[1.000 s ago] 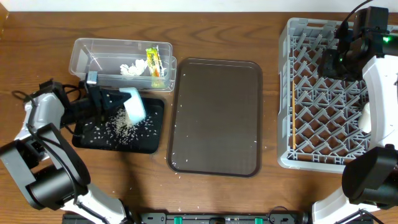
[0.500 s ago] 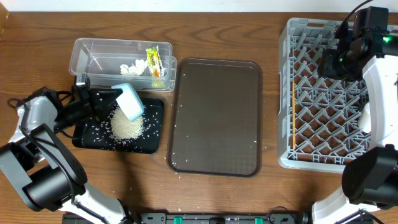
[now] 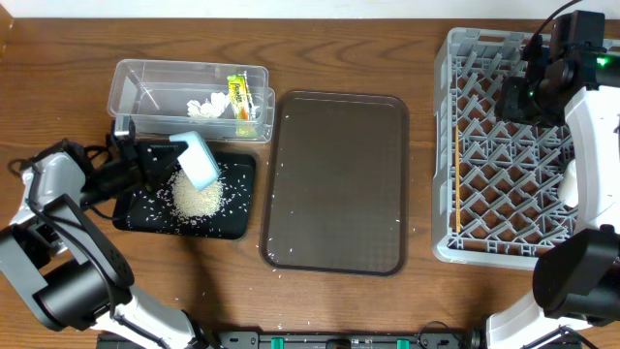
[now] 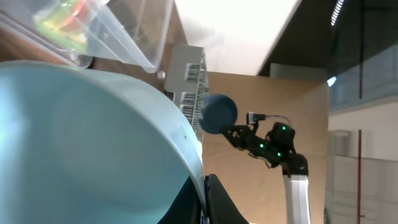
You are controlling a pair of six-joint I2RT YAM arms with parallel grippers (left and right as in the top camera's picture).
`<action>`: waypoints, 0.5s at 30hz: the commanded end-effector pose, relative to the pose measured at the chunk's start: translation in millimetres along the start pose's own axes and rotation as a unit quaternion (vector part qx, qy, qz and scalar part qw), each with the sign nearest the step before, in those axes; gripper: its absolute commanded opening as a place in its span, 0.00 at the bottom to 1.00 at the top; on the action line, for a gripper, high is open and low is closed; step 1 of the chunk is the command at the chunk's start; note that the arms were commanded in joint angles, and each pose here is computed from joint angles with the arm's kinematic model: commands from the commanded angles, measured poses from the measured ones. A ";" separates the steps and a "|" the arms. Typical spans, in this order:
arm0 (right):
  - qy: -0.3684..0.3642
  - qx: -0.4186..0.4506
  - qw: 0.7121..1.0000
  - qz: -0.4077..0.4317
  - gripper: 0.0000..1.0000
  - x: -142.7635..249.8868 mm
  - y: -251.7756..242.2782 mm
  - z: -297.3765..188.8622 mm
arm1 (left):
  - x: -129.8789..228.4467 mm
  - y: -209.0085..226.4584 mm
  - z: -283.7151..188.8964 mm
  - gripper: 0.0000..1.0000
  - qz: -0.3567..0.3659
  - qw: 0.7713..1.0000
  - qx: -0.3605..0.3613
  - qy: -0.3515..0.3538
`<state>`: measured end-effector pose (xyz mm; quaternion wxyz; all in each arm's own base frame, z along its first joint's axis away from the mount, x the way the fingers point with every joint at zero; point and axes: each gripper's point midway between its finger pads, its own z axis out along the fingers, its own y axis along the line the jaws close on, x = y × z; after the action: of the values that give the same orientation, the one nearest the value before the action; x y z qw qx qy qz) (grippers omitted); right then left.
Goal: Sort waste into correct bins and load items into the dishwasher rack
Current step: 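Tip the bowl over the black tray to pour out the rice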
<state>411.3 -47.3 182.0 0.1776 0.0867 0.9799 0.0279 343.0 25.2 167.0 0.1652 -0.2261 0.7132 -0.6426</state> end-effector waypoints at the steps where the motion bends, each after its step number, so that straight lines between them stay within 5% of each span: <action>1: 0.005 -0.002 1.000 0.003 0.46 2.2 1.6 2.0 | -3.1 -3.5 -2.6 0.06 0.051 0.999 0.013 -0.009; 10: 0.005 -0.002 1.000 0.003 0.46 2.0 1.6 2.0 | 3.6 -7.6 -0.7 0.06 0.031 0.999 0.013 -0.003; 15: 0.004 -0.002 1.000 0.002 0.46 1.7 1.6 2.0 | 32.6 -8.1 26.3 0.06 0.066 0.995 -0.036 0.061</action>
<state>411.0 -47.2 181.9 0.1771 0.0868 0.9800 0.0280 338.1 11.1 168.6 0.1603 -0.2008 0.7261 -0.6377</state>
